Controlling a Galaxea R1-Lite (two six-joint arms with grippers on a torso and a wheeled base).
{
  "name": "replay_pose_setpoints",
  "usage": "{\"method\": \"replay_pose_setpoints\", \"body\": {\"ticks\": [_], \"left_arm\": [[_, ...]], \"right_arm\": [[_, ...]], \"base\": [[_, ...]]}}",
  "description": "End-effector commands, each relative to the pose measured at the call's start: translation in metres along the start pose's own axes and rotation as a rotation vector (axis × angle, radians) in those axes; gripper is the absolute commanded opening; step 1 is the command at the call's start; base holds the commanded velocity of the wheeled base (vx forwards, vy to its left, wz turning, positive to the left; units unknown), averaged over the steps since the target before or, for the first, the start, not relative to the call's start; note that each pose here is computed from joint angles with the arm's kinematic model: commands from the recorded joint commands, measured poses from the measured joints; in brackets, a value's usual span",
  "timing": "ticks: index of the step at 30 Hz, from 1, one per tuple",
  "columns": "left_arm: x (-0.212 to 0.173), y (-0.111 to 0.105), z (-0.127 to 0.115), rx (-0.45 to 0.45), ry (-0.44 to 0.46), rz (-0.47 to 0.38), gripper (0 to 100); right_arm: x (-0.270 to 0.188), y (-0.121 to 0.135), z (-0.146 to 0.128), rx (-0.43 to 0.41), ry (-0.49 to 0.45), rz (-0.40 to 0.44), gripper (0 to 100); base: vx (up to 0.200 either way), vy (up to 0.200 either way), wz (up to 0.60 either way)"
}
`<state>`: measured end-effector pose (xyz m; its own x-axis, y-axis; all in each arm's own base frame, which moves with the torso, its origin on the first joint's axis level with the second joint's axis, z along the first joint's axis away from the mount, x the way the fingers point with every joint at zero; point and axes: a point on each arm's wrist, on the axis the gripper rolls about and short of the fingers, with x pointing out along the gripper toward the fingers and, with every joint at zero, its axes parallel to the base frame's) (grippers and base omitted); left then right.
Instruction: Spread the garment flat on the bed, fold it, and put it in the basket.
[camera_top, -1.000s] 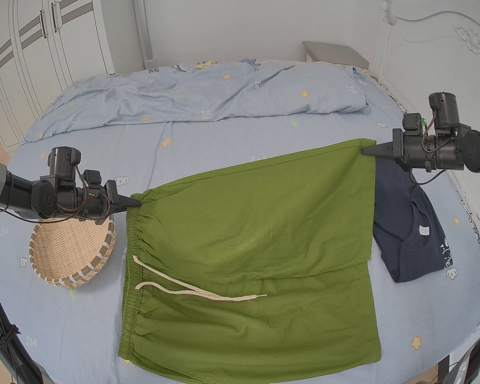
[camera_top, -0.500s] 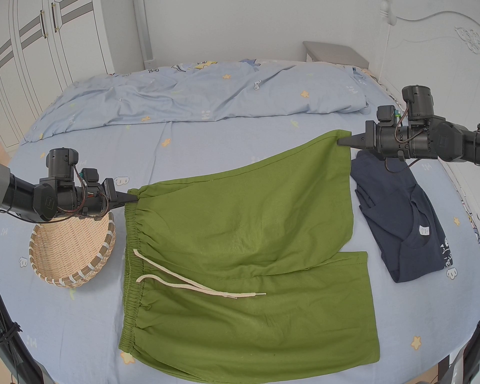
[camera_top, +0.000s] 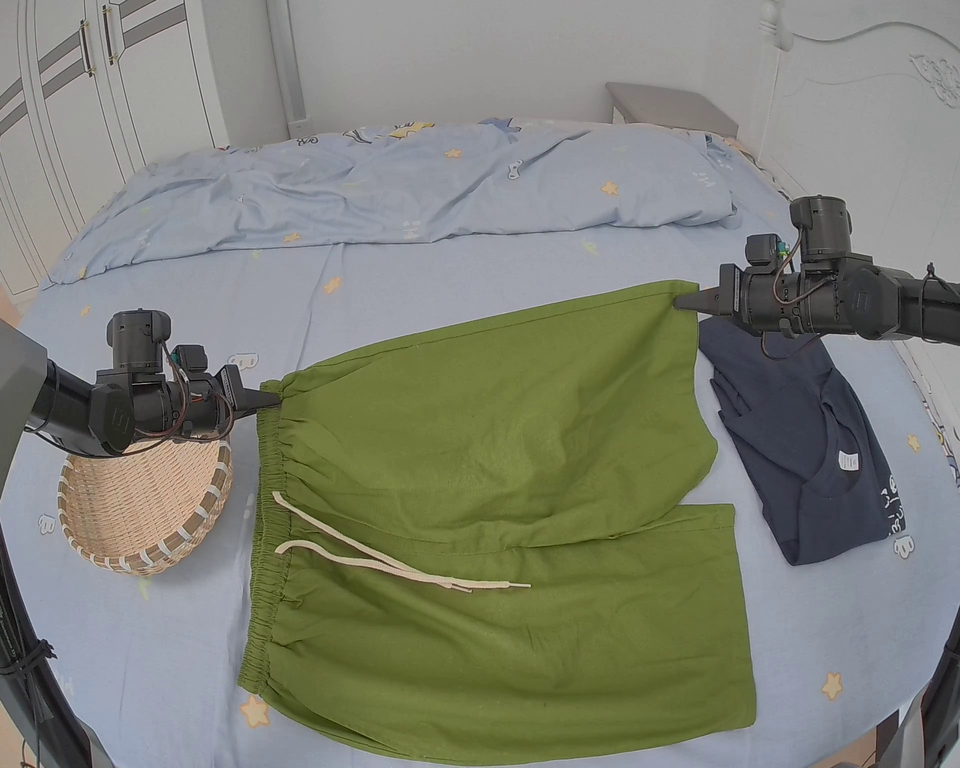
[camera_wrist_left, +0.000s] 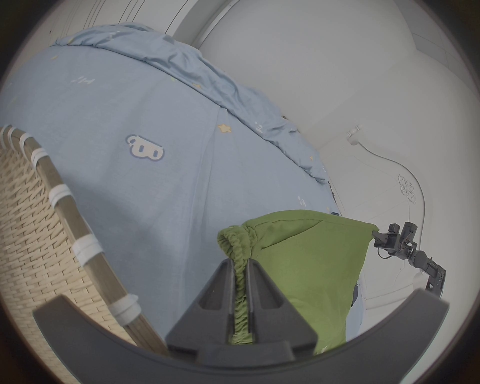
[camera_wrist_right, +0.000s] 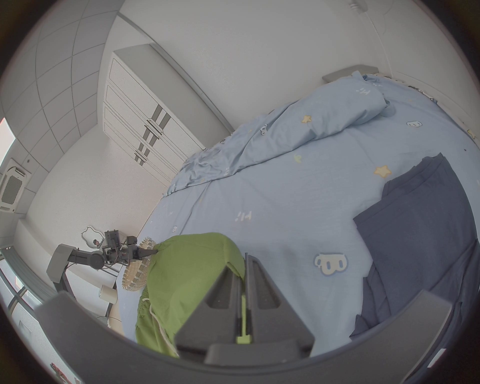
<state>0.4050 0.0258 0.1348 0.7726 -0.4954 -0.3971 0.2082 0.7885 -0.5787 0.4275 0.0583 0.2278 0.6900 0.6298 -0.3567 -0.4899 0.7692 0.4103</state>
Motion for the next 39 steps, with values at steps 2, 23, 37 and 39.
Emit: {"method": "replay_pose_setpoints", "body": {"ticks": [2, 23, 37, 39], "left_arm": [[0.006, 0.003, -0.002, -0.006, 0.000, -0.003, 0], [0.007, -0.001, 0.002, 0.011, -0.035, -0.022, 100], [-0.050, -0.069, -0.004, 0.086, -0.076, -0.103, 100], [-0.059, -0.073, -0.015, 0.072, -0.054, -0.100, 100]], "right_arm": [[0.014, -0.014, -0.007, 0.014, 0.011, -0.023, 0], [0.043, -0.027, -0.016, 0.032, 0.039, -0.038, 100], [-0.051, 0.020, -0.027, 0.059, 0.049, -0.059, 100], [-0.067, 0.027, -0.050, 0.089, 0.095, -0.068, 100]], "base": [[0.000, 0.000, 0.00], [0.000, 0.000, 0.00], [0.000, 0.000, 0.00], [0.000, 0.000, 0.00]]}}
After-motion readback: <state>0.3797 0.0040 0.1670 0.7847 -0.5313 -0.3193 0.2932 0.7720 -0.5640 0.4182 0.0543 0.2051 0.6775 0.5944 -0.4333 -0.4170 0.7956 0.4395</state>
